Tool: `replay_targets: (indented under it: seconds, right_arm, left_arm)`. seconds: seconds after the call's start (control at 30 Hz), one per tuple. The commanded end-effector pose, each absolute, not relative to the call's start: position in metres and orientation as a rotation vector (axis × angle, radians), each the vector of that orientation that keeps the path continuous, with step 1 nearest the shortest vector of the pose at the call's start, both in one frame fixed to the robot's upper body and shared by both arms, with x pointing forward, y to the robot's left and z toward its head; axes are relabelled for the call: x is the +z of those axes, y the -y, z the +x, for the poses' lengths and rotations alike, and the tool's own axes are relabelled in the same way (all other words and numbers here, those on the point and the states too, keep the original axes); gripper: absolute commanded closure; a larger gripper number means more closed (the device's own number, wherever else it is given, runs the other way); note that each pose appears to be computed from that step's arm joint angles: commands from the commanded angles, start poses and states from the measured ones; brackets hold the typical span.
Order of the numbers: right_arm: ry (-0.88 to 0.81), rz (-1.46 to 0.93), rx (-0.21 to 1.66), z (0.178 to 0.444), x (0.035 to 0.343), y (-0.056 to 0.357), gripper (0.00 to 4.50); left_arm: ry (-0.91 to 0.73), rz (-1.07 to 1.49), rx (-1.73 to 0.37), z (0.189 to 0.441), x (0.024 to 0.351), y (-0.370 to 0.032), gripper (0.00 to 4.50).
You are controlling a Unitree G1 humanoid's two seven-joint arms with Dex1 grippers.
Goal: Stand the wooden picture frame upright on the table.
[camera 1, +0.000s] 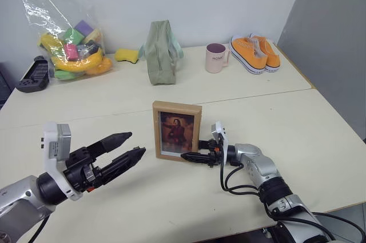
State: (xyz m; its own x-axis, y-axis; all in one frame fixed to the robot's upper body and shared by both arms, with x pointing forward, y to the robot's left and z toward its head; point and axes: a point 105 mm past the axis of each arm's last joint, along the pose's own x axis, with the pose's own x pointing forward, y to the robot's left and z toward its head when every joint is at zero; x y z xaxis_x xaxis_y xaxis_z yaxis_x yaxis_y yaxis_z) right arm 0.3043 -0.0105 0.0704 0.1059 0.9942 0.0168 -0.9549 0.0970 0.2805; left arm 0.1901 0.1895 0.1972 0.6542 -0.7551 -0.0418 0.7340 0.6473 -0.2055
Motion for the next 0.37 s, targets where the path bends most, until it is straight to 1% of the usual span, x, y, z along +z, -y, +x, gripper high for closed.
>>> replay_targets:
  seconds: [0.03, 0.2, 0.37]
  right_arm:
    - [-0.159, 0.242, 1.441, 0.3083, 0.0799, 0.0155, 1.47]
    - [-0.156, 0.264, 1.416, 0.3088, 0.0859, 0.0222, 1.47]
    - [-0.165, 0.263, 1.406, 0.3075, 0.0845, 0.0255, 1.47]
  left_arm:
    - [-0.120, -0.145, -0.862, 0.1880, 0.2030, -0.1916, 0.62]
    - [-0.159, -0.176, -0.872, 0.1869, 0.1991, -0.1906, 0.62]
    - [-0.193, -0.221, -0.901, 0.1866, 0.1975, -0.1875, 0.62]
